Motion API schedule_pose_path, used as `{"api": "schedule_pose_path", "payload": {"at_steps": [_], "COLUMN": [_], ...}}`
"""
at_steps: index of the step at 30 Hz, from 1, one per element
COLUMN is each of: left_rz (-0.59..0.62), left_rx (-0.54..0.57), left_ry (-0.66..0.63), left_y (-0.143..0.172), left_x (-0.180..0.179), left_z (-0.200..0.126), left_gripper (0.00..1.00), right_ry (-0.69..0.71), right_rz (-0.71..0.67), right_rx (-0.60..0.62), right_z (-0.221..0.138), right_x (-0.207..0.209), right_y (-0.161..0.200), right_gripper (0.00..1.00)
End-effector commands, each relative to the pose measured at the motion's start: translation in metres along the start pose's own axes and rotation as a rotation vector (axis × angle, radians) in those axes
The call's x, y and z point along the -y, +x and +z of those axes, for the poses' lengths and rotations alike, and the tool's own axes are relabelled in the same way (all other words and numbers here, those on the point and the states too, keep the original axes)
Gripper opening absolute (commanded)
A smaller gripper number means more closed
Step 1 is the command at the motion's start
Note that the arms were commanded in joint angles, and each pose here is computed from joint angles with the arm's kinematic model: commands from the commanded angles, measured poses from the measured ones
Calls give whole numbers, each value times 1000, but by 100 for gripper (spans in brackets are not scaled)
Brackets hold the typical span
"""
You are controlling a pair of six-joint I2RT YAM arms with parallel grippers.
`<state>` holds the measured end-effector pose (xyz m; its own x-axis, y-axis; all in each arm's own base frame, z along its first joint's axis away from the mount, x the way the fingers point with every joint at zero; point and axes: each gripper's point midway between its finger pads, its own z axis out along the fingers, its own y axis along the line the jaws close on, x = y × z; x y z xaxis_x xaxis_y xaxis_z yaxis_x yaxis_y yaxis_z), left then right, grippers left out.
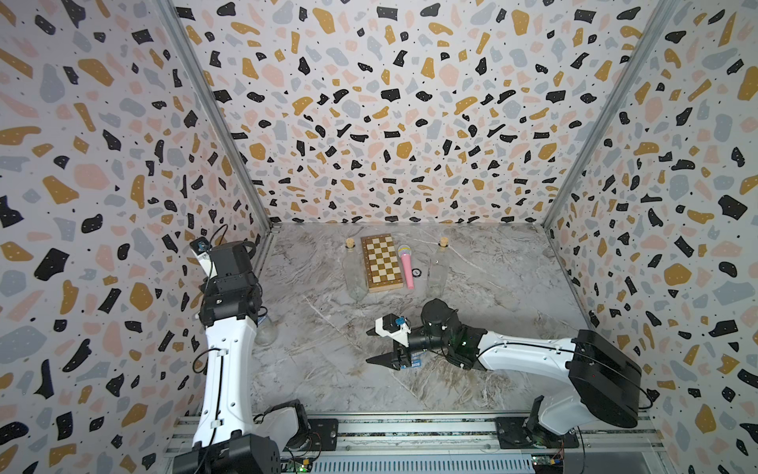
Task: Remove the label from the bottle
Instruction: Pick up the bottle from the center of the board.
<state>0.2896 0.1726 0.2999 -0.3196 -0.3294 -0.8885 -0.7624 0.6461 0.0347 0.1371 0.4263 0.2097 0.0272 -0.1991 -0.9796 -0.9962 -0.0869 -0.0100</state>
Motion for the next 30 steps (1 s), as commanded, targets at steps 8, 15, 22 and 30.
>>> {"api": "schedule_pose_path", "payload": {"at_steps": [8, 15, 22, 30], "left_rz": [-83, -84, -33, 88], "left_rx": [22, 19, -29, -23], "left_ry": [114, 211, 358, 554], "left_y": [-11, -6, 13, 23], "left_x": [4, 15, 40, 63], "left_z": [-31, -57, -88, -136], "left_gripper": [0, 0, 0, 0], "right_ry": [69, 91, 113, 108], "right_rz": [-34, -12, -24, -41], "right_rx": [33, 48, 47, 83], "right_z": [-14, -21, -32, -47], "right_x": [8, 6, 3, -10], "right_y": [-18, -13, -13, -8], "right_gripper": [70, 70, 69, 68]}}
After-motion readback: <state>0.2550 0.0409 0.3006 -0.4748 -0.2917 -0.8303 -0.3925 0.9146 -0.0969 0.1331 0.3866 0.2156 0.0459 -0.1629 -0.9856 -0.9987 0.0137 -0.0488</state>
